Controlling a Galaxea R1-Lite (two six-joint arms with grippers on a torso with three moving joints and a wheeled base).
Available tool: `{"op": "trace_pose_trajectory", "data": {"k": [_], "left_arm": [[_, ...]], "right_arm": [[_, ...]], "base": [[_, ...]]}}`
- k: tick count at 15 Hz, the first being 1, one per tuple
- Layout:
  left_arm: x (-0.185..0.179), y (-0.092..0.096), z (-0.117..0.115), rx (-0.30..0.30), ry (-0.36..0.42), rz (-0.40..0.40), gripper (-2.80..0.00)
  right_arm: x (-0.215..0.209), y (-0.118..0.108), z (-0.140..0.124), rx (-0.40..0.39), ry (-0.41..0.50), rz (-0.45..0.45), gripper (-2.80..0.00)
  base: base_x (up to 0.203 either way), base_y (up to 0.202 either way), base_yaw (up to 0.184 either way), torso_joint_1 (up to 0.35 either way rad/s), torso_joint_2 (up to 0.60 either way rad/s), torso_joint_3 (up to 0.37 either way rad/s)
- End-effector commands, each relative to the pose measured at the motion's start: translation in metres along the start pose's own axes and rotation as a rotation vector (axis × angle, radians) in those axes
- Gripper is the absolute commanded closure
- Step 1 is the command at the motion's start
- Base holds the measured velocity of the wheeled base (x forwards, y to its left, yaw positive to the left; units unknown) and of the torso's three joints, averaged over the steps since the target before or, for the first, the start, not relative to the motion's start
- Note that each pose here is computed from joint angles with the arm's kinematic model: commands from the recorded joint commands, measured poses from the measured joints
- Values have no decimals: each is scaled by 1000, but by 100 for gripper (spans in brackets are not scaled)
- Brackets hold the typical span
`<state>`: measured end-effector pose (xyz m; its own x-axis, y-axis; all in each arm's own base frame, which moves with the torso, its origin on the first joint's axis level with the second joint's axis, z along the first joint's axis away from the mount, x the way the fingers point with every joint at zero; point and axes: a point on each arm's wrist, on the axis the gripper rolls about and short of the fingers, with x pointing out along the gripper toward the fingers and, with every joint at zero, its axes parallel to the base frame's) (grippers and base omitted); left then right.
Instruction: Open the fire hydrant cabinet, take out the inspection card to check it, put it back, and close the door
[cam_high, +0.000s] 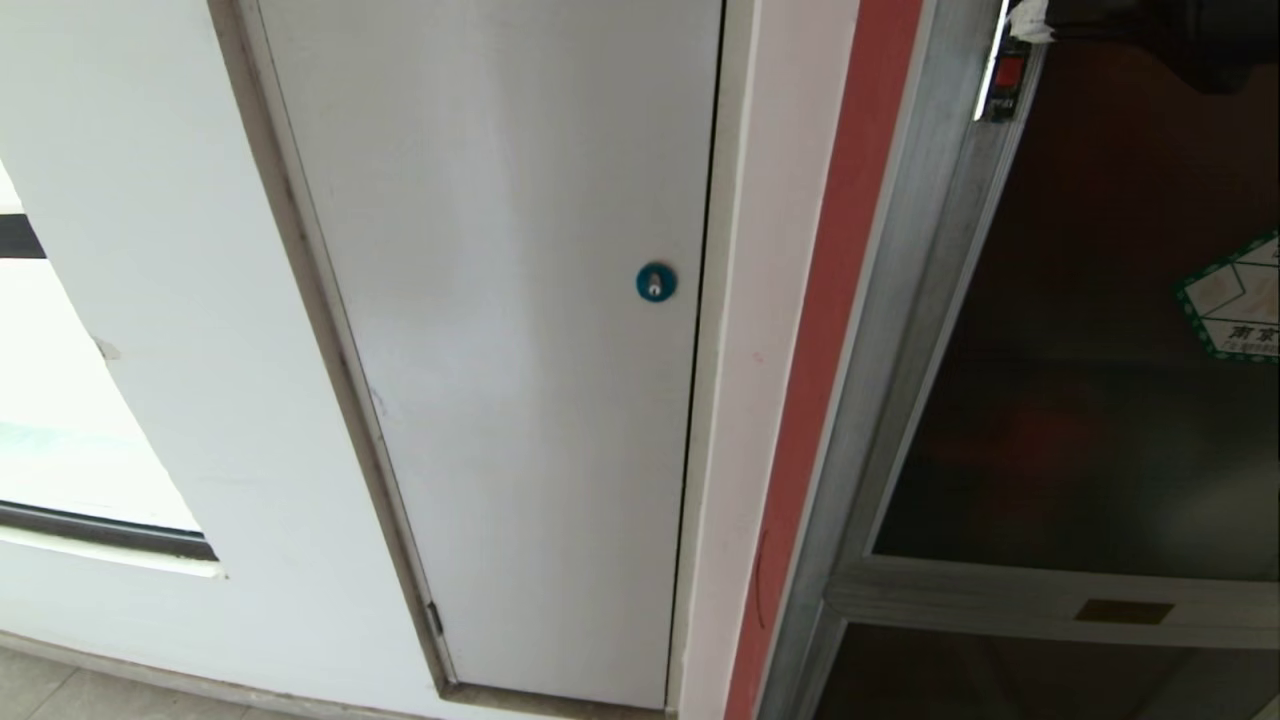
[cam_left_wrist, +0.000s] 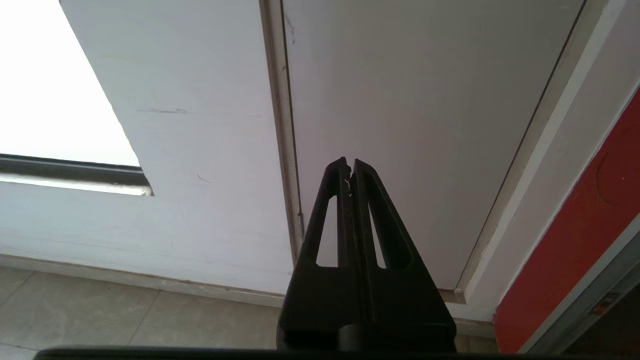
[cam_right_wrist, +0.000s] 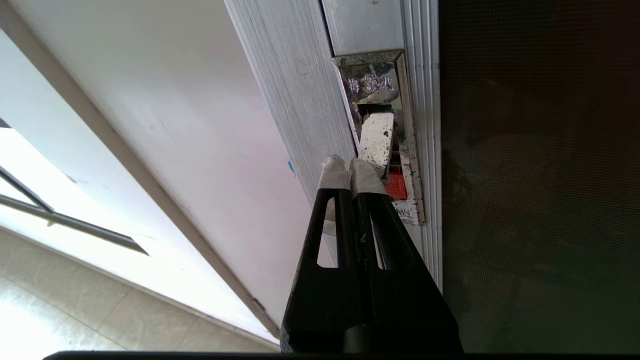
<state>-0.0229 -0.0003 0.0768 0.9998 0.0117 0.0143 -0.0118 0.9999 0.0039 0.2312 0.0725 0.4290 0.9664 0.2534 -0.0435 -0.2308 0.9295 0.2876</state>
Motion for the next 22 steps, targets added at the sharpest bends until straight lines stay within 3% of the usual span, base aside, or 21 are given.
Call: {"op": "trace_pose_trajectory", "data": {"k": [1,22], "left_arm": [[0,0,-2,0,5,1,0],[0,0,-2,0,5,1,0]], "right_arm": [[4,-2,-2,1,8,-9,0],[25,-13,-8,5,30,-53,0]], "base": [[0,0,0,0,0,0],[0,0,0,0,0,0]]}}
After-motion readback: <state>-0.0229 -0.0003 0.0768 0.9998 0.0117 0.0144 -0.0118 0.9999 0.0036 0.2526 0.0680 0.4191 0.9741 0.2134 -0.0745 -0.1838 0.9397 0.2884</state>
